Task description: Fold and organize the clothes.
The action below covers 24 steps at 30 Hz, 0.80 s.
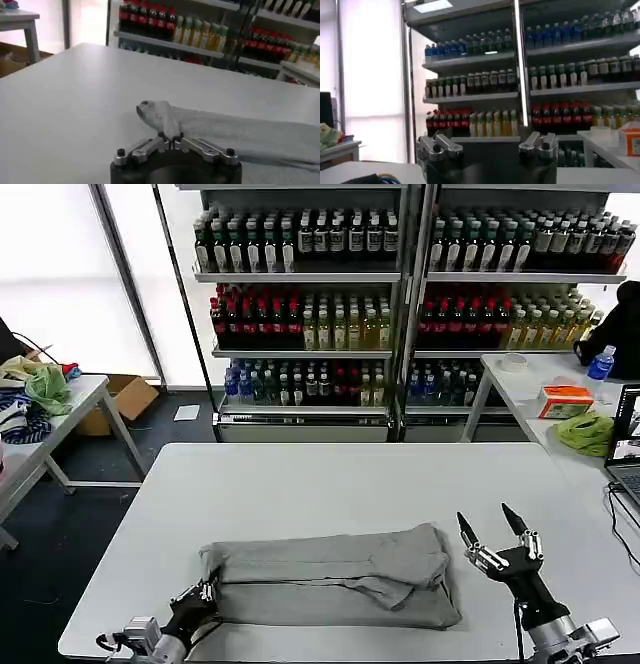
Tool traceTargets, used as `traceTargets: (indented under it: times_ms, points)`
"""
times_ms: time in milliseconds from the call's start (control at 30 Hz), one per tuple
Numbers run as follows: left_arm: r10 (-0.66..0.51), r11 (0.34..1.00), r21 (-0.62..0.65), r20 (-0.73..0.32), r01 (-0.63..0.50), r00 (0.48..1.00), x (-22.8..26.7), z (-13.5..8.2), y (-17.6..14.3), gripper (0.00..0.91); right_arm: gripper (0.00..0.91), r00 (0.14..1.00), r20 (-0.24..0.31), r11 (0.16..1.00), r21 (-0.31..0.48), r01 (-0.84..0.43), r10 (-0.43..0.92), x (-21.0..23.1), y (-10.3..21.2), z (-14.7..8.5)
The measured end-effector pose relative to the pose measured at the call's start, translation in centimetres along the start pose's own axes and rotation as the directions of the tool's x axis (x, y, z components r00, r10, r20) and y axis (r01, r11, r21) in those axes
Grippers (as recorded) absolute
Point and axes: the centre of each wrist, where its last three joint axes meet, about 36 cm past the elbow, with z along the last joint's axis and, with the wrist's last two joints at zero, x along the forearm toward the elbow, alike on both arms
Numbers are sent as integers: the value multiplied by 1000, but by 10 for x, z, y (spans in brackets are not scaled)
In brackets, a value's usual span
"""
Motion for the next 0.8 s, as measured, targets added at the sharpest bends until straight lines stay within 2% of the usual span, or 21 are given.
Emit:
traceTargets:
  times_ms: [200, 367, 633, 800]
  points:
    - [-31, 999, -34, 37, 32, 999, 8, -14, 23, 10, 907, 1000, 5, 1000, -1, 4, -4, -4, -2, -3]
    - [-96, 991, -83, 73, 102, 993, 14, -30, 68, 10, 907, 1000, 8, 1000, -2, 6, -6, -7, -4, -3]
    - [-201, 955, -192, 145, 227, 969, 31, -71, 143, 0, 907, 1000, 10, 1000, -5, 11, -11, -11, -4, -3]
    - [-217, 938, -237, 164, 252, 962, 42, -95, 160, 10, 907, 1000, 10, 1000, -3, 12, -12, -11, -5, -4]
